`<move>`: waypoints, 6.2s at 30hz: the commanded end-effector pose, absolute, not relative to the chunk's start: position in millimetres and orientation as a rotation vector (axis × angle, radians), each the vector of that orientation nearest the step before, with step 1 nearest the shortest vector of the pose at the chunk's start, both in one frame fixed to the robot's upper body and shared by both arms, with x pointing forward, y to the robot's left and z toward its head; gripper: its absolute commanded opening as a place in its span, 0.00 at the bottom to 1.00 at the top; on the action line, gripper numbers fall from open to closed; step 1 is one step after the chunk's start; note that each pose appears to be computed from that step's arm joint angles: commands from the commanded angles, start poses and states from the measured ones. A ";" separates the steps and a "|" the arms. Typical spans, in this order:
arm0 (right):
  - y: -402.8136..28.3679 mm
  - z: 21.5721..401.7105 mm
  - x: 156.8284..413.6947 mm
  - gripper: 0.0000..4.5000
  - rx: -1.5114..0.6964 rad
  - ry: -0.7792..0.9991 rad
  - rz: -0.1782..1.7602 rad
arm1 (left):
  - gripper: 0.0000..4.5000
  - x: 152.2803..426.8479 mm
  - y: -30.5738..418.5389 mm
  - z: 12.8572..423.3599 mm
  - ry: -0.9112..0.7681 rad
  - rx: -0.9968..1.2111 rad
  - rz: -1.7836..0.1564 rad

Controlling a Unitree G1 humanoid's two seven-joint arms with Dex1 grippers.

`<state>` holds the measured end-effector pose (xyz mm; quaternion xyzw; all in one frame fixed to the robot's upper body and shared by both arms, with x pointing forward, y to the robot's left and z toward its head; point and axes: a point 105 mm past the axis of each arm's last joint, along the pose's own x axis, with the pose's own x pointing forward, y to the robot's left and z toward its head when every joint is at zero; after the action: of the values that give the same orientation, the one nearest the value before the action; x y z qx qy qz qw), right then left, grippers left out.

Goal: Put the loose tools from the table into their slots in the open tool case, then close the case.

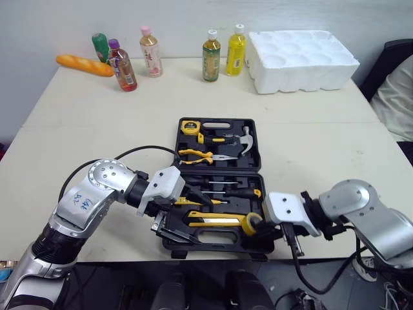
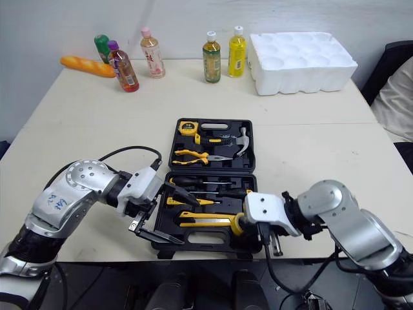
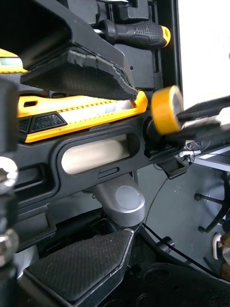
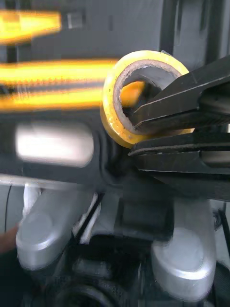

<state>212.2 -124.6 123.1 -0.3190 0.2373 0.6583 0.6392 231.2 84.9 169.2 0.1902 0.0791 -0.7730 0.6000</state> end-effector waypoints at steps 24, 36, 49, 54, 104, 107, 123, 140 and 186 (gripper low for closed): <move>-109.7 149.5 214.6 0.40 -0.388 0.207 1.423 | 1.00 230.7 69.5 181.3 0.110 0.451 -1.848; -125.2 100.0 208.1 0.01 -0.352 0.255 1.401 | 1.00 230.8 67.8 182.9 0.097 0.457 -1.820; -151.9 43.6 200.8 0.01 -0.257 0.362 1.267 | 1.00 232.7 72.3 174.5 0.100 0.478 -1.804; -149.3 47.8 202.9 0.01 -0.257 0.358 1.276 | 1.00 233.8 72.4 172.0 0.092 0.479 -1.796; -163.9 128.2 322.5 0.00 -0.471 0.231 0.895 | 0.00 346.8 118.0 113.3 0.224 0.341 -1.123; -170.5 127.9 323.6 0.00 -0.493 0.237 0.866 | 0.00 346.6 123.6 112.1 0.238 0.354 -1.110; -202.9 189.2 322.9 0.98 -0.210 0.349 0.722 | 1.00 357.2 178.6 180.3 0.469 -0.020 -0.854; -177.4 166.9 371.5 0.98 -0.018 0.557 0.519 | 1.00 395.5 150.6 159.2 0.632 -0.161 -0.708; -166.6 242.0 387.1 0.00 -0.501 -0.101 0.452 | 0.00 394.1 113.1 228.5 -0.136 0.344 -0.773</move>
<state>391.3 -168.5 199.3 -0.1844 0.0563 0.2335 0.9531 404.3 126.2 193.4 0.1140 0.0267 -0.3551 0.9275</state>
